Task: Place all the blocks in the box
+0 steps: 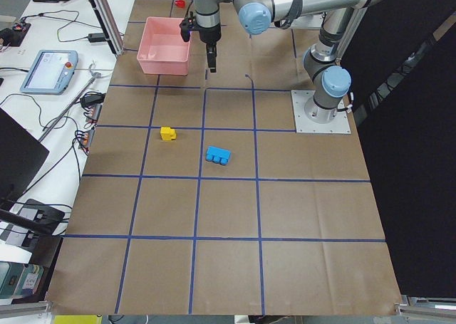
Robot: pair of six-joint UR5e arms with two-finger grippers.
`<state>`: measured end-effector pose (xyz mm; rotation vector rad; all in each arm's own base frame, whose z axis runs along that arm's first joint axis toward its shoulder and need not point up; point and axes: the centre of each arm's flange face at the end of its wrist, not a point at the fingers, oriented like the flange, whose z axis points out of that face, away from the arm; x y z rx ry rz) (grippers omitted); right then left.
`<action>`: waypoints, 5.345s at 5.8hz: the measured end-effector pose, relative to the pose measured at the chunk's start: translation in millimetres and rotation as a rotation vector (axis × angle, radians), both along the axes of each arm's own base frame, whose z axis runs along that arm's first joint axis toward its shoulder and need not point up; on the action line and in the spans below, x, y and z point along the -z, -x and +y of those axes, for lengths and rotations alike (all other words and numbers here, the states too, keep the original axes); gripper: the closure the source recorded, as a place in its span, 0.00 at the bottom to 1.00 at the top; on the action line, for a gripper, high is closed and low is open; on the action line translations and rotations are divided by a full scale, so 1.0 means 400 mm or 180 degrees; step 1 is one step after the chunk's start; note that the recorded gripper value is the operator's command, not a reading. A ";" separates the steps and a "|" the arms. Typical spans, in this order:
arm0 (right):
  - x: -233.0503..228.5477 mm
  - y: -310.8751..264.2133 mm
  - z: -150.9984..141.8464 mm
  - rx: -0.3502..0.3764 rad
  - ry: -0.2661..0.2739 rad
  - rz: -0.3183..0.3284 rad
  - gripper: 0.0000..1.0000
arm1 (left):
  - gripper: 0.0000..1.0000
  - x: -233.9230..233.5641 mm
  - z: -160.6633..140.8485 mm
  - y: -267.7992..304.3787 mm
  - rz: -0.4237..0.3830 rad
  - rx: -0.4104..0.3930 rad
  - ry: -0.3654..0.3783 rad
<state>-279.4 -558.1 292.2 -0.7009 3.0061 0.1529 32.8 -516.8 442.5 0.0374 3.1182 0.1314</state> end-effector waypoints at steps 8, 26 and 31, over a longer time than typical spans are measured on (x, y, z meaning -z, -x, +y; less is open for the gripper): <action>0.275 -0.003 0.080 -0.0011 -0.0231 0.0028 0.44 | 0.01 0.543 -0.009 -0.446 0.0022 0.1142 -0.0159; -0.381 -1.111 -0.165 0.1735 -0.0049 0.0198 0.72 | 1.00 0.245 -0.237 0.043 0.0415 0.0186 0.0044; -0.373 -1.110 -0.166 0.1713 -0.0068 0.0201 0.72 | 0.30 0.293 -0.412 0.474 0.1591 -0.0477 0.0815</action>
